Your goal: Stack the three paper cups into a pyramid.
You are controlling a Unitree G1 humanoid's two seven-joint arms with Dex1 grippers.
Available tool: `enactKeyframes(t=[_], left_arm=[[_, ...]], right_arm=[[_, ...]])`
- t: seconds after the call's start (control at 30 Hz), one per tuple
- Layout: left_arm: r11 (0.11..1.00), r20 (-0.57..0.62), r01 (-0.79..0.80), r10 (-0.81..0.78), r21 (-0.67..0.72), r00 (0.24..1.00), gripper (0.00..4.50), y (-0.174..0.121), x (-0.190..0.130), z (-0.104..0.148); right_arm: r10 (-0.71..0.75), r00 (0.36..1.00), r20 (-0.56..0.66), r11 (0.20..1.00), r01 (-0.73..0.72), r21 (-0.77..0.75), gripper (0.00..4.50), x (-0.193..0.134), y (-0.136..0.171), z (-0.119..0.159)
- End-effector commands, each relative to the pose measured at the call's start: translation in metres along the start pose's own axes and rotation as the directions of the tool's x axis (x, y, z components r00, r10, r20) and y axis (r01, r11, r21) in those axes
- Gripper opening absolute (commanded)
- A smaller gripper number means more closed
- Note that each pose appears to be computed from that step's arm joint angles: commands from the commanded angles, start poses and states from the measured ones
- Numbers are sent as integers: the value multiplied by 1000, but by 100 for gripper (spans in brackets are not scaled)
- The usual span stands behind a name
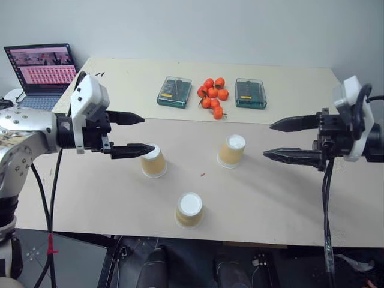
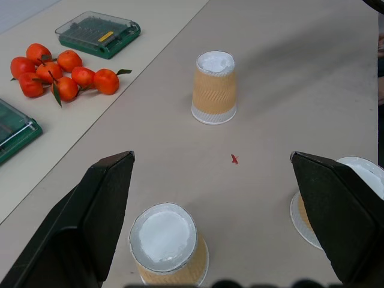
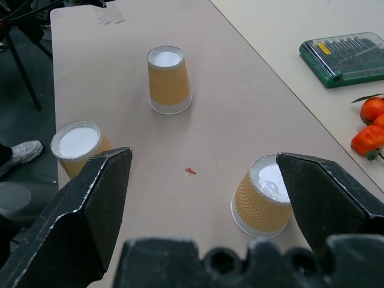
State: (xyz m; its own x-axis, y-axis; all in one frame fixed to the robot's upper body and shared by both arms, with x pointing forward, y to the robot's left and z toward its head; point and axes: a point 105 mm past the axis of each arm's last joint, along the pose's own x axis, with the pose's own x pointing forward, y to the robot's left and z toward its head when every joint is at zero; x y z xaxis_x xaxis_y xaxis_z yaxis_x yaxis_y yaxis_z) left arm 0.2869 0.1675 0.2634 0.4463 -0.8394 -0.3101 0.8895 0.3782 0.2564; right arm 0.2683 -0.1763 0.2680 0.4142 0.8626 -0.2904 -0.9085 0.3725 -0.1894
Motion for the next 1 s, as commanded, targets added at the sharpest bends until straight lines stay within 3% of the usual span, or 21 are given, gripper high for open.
enactKeyframes(t=[0.03, 0.2, 0.4, 0.6, 0.87, 1.0], left_arm=[[998, 73, -59, 59, 3, 996, 444, 3, -6, 15], [992, 134, -71, 85, -101, 987, 444, 1, -9, 22], [968, 76, 173, -161, -183, 984, 444, -41, -5, 14], [966, -43, 226, -233, -129, 971, 444, -57, 7, -2], [952, -67, 298, -303, -75, 951, 444, -83, 18, -24], [961, -35, 272, -274, -53, 961, 444, -74, 19, -20]], right_arm=[[-5, 999, 44, 999, 8, -53, 450, 9, -2, 9], [25, 998, 66, 998, -21, -52, 450, 25, -5, 4], [-2, 999, 52, 998, 5, -57, 450, 29, -13, -2], [-38, 998, 53, 998, 40, -49, 450, 27, -18, -11], [-84, 994, 68, 995, 87, -53, 450, 33, -27, -19], [-86, 994, 72, 994, 90, -57, 450, 30, -28, -19]])
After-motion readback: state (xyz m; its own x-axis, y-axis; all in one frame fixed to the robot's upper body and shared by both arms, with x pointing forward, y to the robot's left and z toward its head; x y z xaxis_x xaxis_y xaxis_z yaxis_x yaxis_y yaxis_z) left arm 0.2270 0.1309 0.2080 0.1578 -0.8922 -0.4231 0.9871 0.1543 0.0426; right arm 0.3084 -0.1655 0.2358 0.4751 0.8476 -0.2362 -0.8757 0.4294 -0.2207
